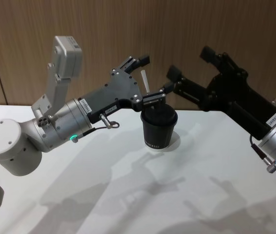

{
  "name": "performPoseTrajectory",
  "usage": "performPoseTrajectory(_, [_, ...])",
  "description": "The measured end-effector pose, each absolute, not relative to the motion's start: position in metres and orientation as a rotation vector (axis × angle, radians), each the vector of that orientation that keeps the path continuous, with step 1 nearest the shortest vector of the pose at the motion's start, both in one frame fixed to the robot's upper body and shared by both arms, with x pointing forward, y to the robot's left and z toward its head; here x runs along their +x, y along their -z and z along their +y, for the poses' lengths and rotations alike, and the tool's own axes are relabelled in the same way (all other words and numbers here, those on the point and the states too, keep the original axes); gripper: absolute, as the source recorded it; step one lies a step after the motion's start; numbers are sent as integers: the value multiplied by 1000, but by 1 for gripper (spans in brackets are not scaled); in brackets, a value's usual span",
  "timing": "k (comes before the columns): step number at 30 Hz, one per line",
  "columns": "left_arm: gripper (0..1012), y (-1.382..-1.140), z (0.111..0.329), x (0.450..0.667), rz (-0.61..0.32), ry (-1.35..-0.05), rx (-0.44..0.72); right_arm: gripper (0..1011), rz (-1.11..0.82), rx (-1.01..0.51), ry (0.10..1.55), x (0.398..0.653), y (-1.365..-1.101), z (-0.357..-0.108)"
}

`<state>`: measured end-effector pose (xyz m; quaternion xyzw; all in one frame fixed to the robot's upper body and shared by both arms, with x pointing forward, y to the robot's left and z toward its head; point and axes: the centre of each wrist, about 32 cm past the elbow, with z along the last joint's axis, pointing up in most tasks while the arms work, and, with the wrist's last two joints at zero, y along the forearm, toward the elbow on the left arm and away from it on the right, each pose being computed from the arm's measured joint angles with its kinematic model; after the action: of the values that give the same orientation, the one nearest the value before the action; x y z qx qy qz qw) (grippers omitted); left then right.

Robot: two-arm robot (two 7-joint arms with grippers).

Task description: Pick up the straw with one hand, pass it to the other hand, and insert it into the cup.

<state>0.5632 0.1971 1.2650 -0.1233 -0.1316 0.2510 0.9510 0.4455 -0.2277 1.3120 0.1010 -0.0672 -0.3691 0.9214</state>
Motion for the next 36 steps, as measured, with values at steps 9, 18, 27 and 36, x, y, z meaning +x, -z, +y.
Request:
performPoseTrajectory(9, [1000,-1265,198,562,-265,-508,-253,1001,-138,208,753,444,-1313,-226])
performPoseTrajectory(18, [1001,-1265,198,561,-263,-507,-254,1001,-138,208,751,444,-1313,-225])
performPoseTrajectory(27, [1001,-1265,198,560,-262,-507,-255,1001,-139,209,750,444,-1313,-225])
performPoseTrajectory(36, [1000,-1265,199,560,-261,-506,-255,1001,-139,209,749,444,-1313,-224])
